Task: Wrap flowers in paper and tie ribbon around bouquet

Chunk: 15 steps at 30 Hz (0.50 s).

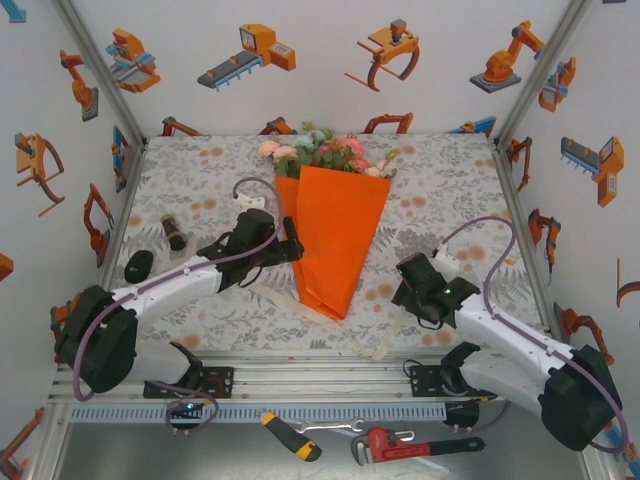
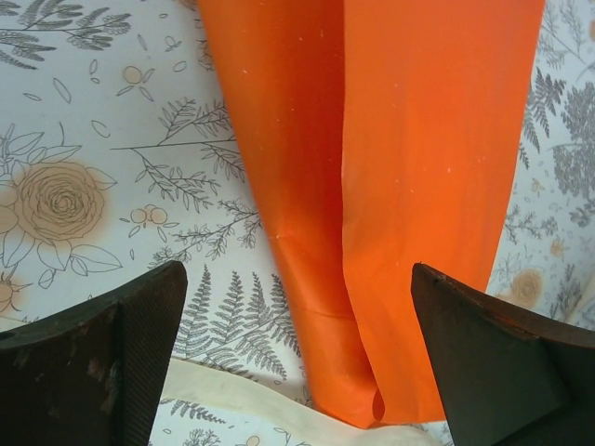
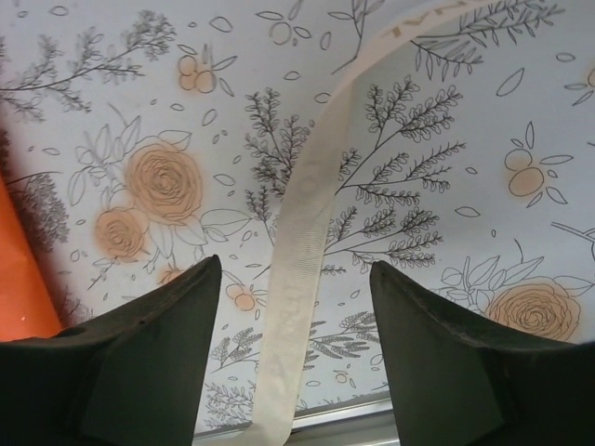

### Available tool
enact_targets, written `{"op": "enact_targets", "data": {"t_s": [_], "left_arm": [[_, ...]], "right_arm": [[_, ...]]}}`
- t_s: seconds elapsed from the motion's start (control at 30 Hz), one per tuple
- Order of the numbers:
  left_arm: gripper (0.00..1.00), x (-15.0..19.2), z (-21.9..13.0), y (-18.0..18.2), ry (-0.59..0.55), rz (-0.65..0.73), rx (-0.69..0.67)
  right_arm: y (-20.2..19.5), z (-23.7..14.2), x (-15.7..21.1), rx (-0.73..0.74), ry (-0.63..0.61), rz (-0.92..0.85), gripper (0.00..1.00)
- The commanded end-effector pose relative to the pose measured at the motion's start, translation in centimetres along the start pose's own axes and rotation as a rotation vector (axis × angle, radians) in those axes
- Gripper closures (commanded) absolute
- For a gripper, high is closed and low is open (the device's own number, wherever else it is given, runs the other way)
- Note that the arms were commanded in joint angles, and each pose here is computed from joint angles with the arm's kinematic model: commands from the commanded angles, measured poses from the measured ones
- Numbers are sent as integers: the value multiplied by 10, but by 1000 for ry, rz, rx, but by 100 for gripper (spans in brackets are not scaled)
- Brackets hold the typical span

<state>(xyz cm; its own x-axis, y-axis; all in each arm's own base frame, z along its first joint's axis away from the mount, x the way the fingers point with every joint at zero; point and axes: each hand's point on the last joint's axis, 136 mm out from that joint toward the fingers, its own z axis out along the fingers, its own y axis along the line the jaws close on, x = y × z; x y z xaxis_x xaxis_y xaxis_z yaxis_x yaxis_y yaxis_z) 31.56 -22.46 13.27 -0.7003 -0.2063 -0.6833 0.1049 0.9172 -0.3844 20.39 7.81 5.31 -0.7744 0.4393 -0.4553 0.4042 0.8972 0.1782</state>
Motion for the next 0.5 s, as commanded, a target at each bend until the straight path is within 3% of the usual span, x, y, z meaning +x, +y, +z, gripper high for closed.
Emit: {"op": "enact_targets", "data": {"t_s": [0.0,0.1,0.23,0.27,0.47], "left_arm": [[2,-3,-5,12,-26,-45,-39],[2,-3,-4,12,-24,-33,-44],[3,-5,-7,18,-28,-26,-68],[3,-5,-7,20,-30,-30,-73],[3,-2,-6,32,-6,-142,-107]], "right_arm": [[-4,14,2,43,-1,29,38],[8,27,1,18,7,29,52],[-6,35,-19,86,-48,93,96],[-12,37,-28,99,-62,129,100],[-42,31,-82,171,-193,208,100]]}}
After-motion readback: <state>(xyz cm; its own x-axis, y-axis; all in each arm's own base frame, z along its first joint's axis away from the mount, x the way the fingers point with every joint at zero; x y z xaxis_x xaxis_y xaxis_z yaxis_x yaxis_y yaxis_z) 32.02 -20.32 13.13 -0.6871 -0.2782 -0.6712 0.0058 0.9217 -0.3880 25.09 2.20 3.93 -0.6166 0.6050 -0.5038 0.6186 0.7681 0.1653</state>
